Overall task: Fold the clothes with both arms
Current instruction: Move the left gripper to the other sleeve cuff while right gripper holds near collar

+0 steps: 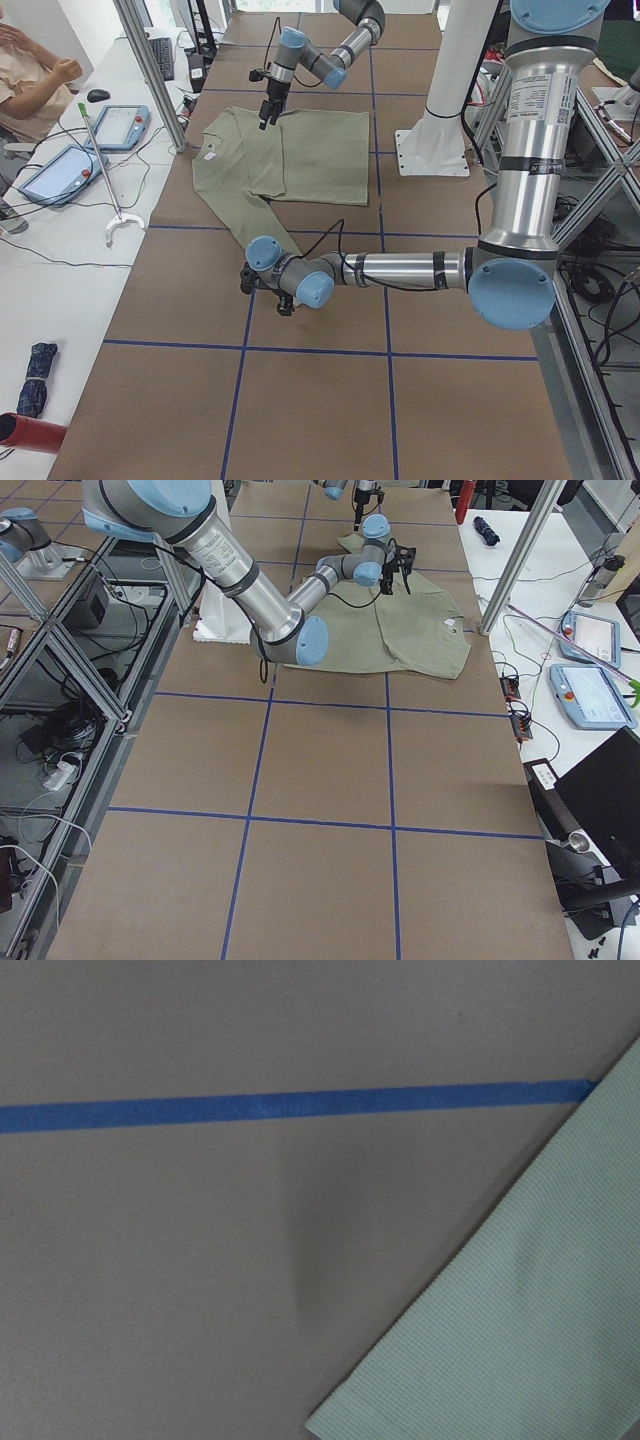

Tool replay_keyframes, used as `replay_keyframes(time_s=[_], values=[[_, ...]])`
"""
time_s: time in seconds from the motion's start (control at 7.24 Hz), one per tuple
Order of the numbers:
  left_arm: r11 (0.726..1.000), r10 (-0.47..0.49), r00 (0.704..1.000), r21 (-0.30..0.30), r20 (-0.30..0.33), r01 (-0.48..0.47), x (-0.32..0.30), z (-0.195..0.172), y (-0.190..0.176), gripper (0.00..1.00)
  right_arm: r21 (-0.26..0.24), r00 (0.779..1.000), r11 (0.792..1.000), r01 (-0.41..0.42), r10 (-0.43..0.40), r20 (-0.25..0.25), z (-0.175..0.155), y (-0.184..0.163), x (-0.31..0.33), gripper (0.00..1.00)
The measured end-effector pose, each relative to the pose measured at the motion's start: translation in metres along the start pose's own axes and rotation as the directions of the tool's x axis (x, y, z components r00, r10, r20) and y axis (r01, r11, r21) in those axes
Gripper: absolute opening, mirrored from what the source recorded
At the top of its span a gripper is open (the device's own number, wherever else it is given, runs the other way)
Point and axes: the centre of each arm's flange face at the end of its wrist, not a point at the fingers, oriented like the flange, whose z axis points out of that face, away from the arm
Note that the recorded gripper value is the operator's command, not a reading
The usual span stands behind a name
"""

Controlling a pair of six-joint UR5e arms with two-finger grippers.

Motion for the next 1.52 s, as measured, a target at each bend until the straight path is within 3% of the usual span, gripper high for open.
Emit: replay_keyframes(time_s=[0.41,1.52], values=[[1.000,0.002,1.000,-0.016,0.002,-0.002,0.002,0.009,0.002,0.74,0.001,1.000,1.000,0.000,0.000,-0.003,-0.001,-0.002,0.008,0.99],[0.999,0.016,1.000,-0.045,0.007,-0.015,0.007,0.024,0.008,0.72,0.001,1.000,1.000,-0.001,0.001,-0.009,0.001,-0.002,0.015,0.99]])
